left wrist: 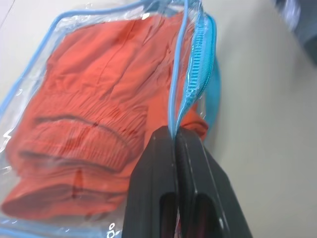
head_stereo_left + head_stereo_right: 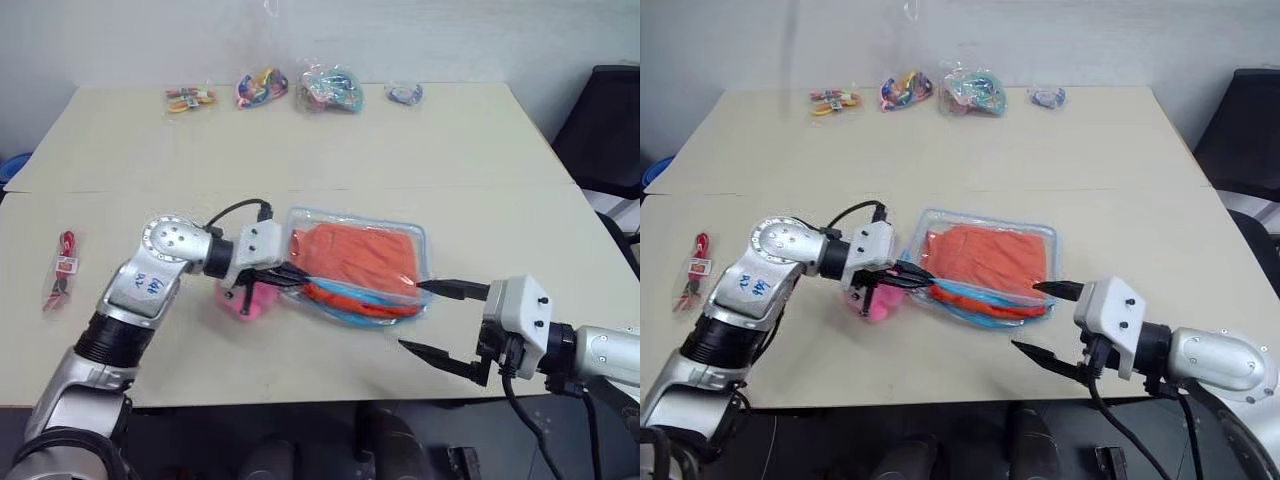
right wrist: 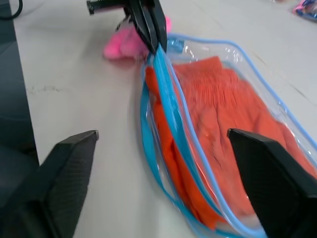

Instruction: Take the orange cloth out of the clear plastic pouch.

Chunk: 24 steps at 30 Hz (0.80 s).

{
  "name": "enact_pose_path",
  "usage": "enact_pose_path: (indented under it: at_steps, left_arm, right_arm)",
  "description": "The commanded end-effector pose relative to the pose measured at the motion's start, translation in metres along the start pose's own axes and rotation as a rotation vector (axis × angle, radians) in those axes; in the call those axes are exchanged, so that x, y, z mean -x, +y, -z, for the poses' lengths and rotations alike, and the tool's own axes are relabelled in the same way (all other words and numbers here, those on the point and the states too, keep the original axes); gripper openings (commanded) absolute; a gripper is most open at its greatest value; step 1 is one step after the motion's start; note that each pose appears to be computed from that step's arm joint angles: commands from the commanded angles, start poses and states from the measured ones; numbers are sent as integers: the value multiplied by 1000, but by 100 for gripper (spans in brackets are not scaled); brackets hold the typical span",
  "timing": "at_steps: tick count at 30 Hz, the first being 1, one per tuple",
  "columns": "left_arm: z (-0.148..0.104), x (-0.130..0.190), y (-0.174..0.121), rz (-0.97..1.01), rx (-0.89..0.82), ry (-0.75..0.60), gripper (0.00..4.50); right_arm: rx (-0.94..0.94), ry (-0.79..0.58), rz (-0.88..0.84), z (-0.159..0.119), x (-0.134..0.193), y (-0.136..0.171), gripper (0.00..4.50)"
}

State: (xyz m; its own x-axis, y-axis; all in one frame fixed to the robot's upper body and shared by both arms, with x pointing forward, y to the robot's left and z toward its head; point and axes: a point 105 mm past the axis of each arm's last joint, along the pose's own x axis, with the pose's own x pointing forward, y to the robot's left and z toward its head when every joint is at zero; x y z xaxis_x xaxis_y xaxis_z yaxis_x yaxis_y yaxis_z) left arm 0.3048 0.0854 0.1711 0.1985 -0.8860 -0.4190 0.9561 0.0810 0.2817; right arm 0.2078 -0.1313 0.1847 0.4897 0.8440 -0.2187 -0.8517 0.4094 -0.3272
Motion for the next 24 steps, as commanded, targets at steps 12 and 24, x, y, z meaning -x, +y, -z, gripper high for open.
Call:
enact_pose_path:
  at_steps: [12, 24]
  left_arm:
    - [-21, -20, -12, -99, 75, -54, 0]
    - [-25, -18, -7, -114, 59, -65, 0]
  right_arm:
    - [215, 152, 186, 41, -35, -30, 63]
    - [295, 210, 215, 55, -46, -37, 231]
